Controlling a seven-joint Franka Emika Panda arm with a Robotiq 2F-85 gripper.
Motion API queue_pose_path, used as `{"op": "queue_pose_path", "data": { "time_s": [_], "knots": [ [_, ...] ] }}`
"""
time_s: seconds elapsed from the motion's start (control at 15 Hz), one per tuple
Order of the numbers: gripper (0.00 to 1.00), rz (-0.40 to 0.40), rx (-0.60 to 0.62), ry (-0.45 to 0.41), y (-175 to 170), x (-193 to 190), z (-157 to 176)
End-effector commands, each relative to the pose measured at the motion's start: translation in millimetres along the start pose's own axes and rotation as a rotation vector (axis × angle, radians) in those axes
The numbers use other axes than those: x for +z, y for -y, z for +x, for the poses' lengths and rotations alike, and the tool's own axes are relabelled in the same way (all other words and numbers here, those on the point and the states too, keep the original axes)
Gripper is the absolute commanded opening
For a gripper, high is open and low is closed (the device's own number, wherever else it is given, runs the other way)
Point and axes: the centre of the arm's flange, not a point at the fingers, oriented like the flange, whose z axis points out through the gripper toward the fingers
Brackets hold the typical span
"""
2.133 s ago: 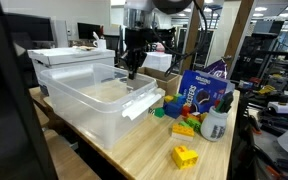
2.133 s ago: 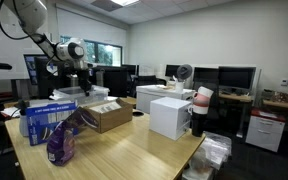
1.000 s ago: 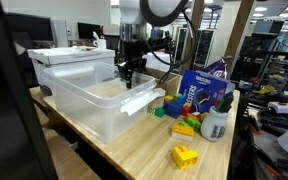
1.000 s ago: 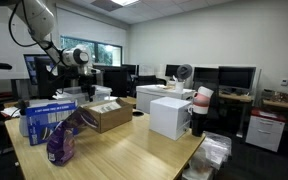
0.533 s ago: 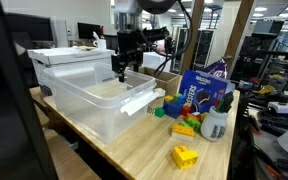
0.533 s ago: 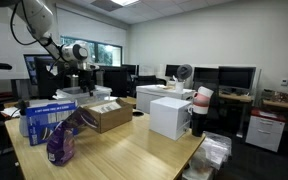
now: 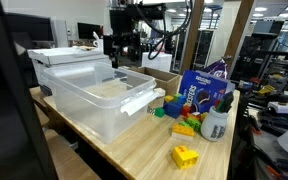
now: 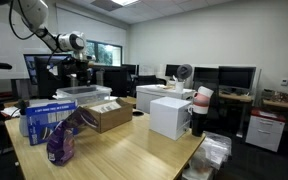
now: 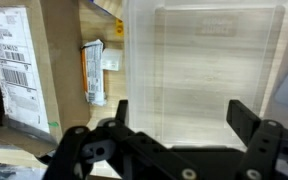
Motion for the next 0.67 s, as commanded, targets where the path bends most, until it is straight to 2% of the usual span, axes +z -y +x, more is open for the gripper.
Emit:
{"op": "queue_pose_path", "data": {
  "time_s": [0.0, 0.13, 0.6],
  "knots": [
    [1.00, 0.012, 0.030, -0.013, 4.4, -39.4, -28.1],
    [1.00, 0.004, 0.039, -0.024, 5.1, -54.5, -37.8],
    [1.00, -0.020, 0.014, 0.024, -10.9, -102.9, -74.3]
  ]
}}
